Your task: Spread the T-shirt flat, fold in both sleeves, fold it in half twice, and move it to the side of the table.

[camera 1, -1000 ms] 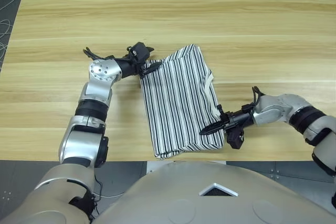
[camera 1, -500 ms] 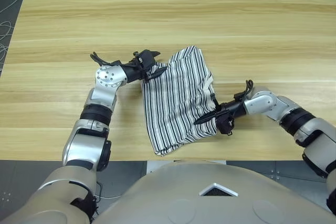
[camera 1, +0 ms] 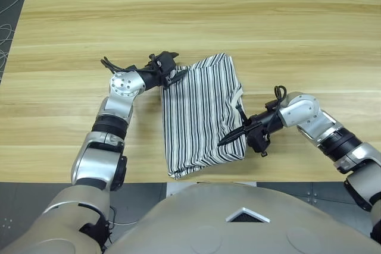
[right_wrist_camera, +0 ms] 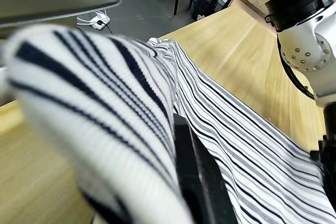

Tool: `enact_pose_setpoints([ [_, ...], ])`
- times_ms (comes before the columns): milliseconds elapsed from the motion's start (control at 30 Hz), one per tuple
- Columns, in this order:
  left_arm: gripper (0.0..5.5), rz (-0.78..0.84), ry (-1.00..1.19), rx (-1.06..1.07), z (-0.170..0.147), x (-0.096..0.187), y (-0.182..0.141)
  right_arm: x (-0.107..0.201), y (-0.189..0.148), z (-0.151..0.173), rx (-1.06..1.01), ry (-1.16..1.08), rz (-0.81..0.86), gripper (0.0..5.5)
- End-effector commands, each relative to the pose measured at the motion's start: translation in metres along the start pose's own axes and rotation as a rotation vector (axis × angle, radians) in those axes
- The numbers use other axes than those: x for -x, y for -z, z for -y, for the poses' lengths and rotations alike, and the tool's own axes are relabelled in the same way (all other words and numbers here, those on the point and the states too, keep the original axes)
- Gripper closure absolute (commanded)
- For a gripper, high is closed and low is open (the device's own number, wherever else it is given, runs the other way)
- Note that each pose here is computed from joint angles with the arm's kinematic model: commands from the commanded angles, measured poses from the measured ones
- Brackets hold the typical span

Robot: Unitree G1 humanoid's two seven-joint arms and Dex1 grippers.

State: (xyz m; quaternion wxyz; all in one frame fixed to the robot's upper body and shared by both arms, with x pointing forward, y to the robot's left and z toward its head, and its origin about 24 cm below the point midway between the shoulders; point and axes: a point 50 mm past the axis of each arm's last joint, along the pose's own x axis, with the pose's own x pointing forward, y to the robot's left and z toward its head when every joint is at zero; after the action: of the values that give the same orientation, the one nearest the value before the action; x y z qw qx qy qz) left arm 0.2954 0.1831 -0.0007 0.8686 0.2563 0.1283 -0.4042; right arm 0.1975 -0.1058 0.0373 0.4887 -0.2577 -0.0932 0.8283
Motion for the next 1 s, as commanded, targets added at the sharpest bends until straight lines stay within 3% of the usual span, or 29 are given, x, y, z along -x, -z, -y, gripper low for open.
enact_pose_setpoints([
  [33, 2.8, -0.084, 0.031, 0.017, 0.009, 0.003, 0.017, 0.004, 0.01, 0.011, -0.029, 0.073, -0.071, 5.39],
  [333, 2.8, -0.066, 0.032, 0.021, 0.009, 0.003, 0.015, 0.009, 0.035, 0.036, -0.263, 0.312, -0.127, 5.39],
  [800, 2.8, -0.06, 0.034, 0.023, 0.01, 0.003, 0.014, 0.027, 0.025, 0.072, -0.389, 0.404, -0.034, 5.39],
  [1000, 2.8, -0.056, 0.037, 0.019, 0.011, 0.002, 0.012, 0.026, 0.024, 0.074, -0.443, 0.377, -0.01, 5.39],
])
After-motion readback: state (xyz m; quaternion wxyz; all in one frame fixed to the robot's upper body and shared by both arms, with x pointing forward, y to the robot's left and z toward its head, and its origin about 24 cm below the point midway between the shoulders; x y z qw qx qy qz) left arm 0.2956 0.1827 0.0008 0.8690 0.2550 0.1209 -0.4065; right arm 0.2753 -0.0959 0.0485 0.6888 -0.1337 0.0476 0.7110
